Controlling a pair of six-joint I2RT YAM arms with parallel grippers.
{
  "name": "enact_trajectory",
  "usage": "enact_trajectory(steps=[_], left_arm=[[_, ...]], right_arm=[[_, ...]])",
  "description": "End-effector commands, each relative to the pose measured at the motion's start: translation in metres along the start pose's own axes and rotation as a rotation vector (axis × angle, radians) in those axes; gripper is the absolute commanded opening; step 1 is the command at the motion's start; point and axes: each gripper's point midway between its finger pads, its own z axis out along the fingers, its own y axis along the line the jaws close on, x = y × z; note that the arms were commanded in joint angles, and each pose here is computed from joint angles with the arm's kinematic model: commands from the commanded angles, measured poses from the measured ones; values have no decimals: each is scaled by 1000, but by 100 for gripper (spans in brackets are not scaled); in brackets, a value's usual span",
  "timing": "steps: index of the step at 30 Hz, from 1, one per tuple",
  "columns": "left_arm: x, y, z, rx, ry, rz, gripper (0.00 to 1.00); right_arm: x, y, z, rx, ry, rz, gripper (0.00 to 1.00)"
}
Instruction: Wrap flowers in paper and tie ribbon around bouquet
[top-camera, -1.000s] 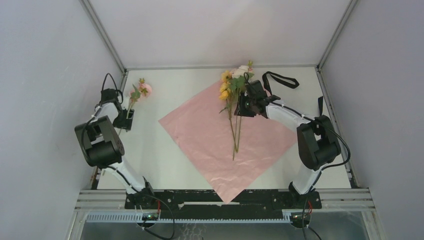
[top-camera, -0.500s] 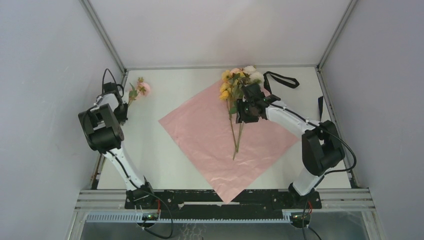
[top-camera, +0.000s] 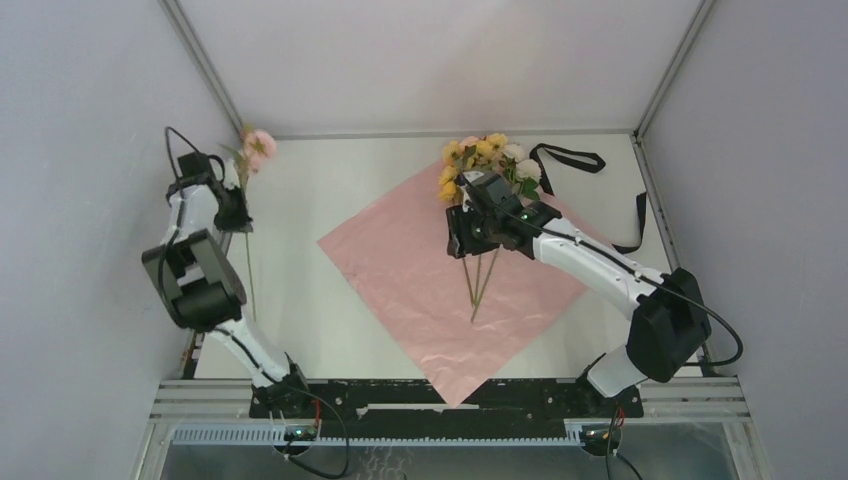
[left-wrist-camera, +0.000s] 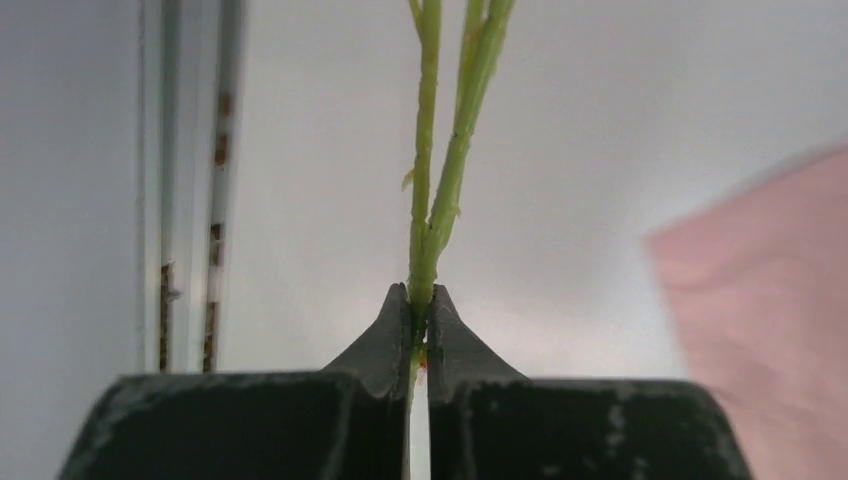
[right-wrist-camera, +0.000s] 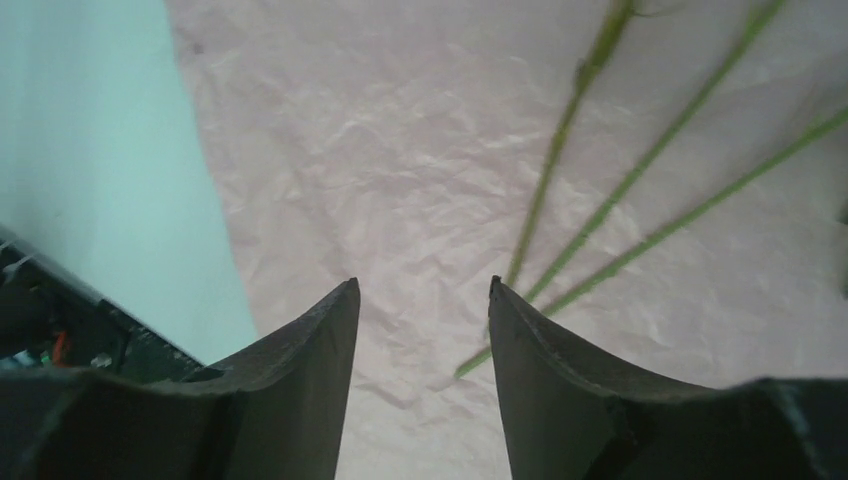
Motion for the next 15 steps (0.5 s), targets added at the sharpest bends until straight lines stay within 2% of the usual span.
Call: enact_trajectory(steps=[1, 4, 5, 7, 11, 15], left_arm=[[-52, -94, -140, 448, -356, -122, 0], [-50, -151, -200, 736, -419, -157, 0], [-45, -172, -215, 809, -420, -141, 0], [-32, -209, -238, 920, -422, -79, 0], [-2, -256, -270, 1060, -422, 0, 0], [7, -275, -302, 1120, -502, 58, 0]], right_arm=[[-38, 66, -41, -216, -187, -118, 62], [-57, 119, -57, -412, -292, -162, 74], [-64, 138, -62, -485, -330, -172, 82], [-77, 175, -72, -623, -404, -186, 90], [-102, 232, -87, -804, -511, -203, 94], [-121, 252, -72, -791, -500, -146, 93]])
